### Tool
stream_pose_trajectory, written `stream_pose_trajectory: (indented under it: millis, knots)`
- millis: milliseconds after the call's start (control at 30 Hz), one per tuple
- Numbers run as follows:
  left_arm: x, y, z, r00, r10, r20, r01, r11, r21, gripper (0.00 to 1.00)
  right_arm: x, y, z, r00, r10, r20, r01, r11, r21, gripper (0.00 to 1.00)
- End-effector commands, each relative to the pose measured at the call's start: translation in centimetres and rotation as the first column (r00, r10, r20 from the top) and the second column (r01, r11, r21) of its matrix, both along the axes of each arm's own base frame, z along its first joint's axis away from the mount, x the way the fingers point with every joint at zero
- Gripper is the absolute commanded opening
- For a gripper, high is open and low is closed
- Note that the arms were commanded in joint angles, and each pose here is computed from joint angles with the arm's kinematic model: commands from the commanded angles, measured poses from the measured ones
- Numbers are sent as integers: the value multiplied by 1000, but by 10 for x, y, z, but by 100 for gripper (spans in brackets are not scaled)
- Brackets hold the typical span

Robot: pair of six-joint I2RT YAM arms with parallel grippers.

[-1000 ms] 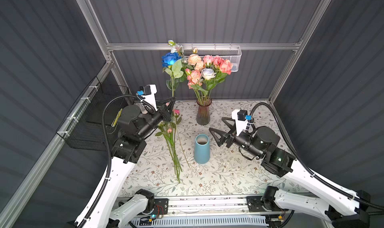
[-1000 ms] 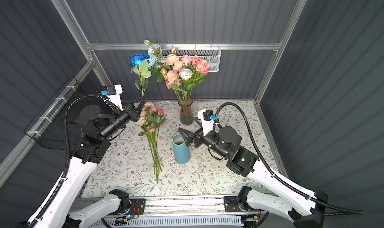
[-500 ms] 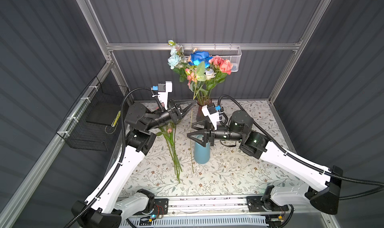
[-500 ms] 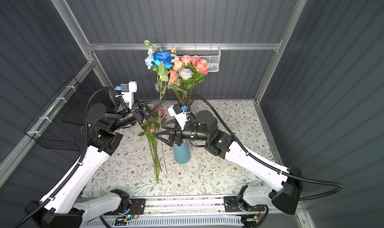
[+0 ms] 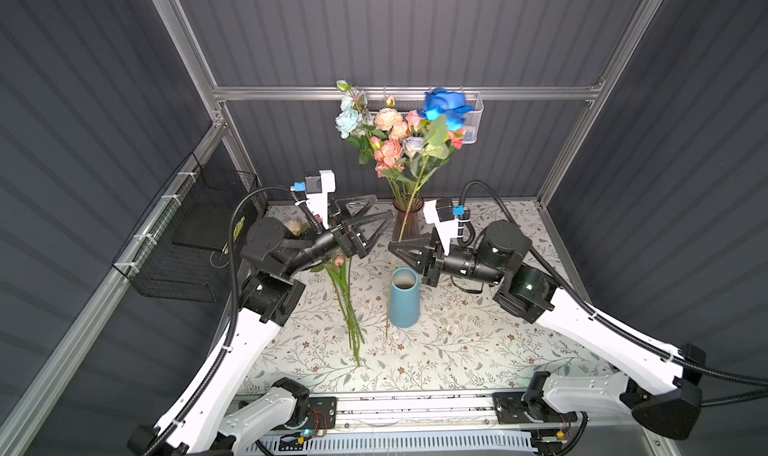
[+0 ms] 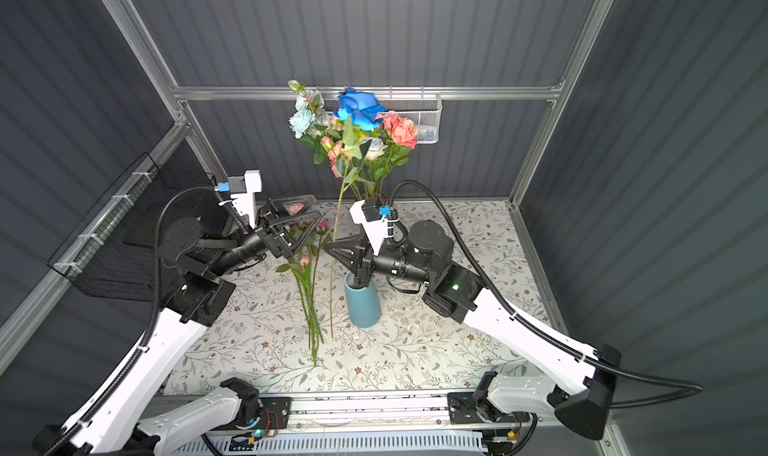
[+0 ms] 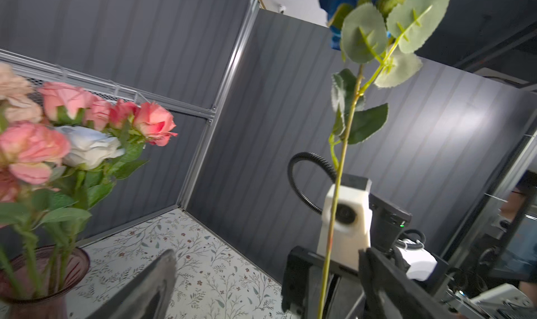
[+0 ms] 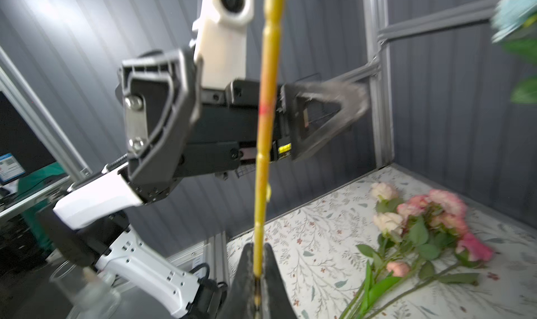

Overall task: Arrange flowers in a vase
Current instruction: Place the flower in the vase.

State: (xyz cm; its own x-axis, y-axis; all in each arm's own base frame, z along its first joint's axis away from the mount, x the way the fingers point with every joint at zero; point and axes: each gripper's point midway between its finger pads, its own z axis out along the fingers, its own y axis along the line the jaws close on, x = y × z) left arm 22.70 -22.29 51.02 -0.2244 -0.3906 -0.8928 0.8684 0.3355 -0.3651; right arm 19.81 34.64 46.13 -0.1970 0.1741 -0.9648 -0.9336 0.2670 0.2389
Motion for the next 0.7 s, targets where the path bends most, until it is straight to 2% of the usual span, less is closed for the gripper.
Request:
stream_pose_trajectory:
  millis: [0,133,233,300,500,667]
  knots:
    - [5,32,-6,973,229,39,-231,972,46,100,31,-34,23,955,-260,145,260,965,20,0]
    - [12,59,-30,920,392,-2,-390,915,104,100,63,-51,33,901,-379,210,385,923,16,0]
    - [14,68,-53,896,442,-40,-433,891,139,100,84,-52,35,876,-420,235,431,902,6,0]
    - [16,72,-68,881,469,-68,-453,875,170,99,97,-48,30,878,-420,228,433,901,-9,0]
    - [25,85,-112,825,549,-133,-509,825,244,99,120,-27,-18,900,-399,175,418,904,-89,0]
    - [45,99,-165,726,657,-200,-569,739,361,100,117,-20,-77,927,-371,57,376,915,-145,0]
